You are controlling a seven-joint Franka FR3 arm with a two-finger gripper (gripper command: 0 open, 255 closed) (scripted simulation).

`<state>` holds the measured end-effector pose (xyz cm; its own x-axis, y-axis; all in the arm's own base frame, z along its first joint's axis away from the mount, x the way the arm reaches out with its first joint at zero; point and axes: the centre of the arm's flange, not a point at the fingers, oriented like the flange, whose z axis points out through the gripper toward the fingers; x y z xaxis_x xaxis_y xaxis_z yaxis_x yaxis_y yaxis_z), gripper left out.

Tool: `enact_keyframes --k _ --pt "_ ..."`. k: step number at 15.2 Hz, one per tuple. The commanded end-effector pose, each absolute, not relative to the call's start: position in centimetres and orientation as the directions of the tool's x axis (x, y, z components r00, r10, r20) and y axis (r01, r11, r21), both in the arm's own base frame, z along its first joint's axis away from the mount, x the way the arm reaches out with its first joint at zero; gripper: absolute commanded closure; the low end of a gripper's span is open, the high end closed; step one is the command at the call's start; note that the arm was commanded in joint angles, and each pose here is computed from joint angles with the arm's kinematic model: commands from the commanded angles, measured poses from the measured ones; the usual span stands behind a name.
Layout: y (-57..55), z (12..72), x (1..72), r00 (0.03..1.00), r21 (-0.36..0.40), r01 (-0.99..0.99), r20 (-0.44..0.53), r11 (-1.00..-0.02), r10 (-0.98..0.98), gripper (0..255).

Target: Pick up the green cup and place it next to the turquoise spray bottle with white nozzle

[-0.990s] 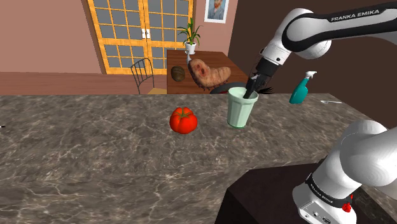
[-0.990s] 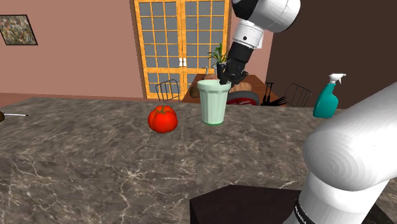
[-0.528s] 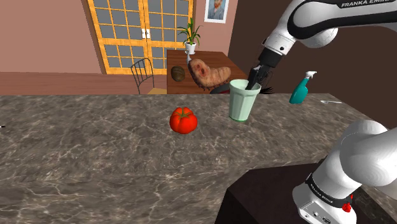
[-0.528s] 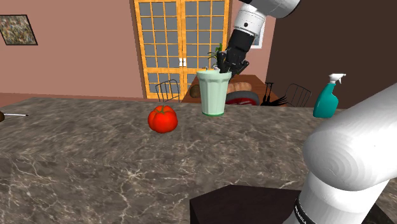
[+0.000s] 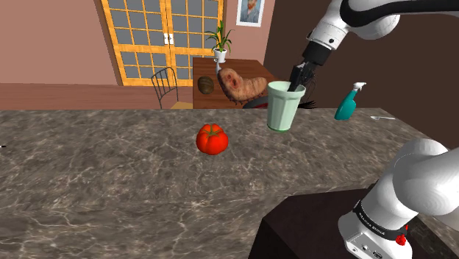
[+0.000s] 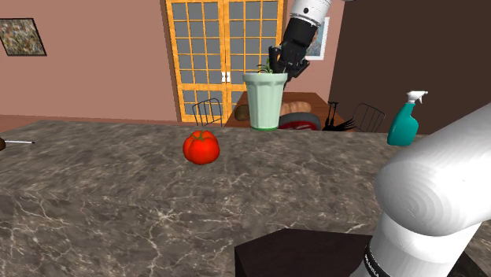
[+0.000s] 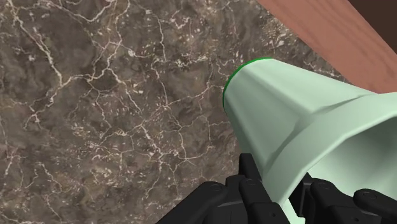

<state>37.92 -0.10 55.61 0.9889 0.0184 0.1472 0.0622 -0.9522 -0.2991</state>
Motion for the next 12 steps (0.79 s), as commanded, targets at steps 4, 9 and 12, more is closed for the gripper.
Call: enact_keyframes --k 4,9,12 --pt "-0.1 58.3 37.8 0.989 -0.299 0.062 0.148 -0.952 0.018 255" --pt "-0.1 61.0 37.8 0.989 -0.299 0.062 0.148 -0.952 0.018 255" --pt "-0.1 62.5 37.8 0.989 -0.299 0.062 0.148 -0.952 0.018 255"
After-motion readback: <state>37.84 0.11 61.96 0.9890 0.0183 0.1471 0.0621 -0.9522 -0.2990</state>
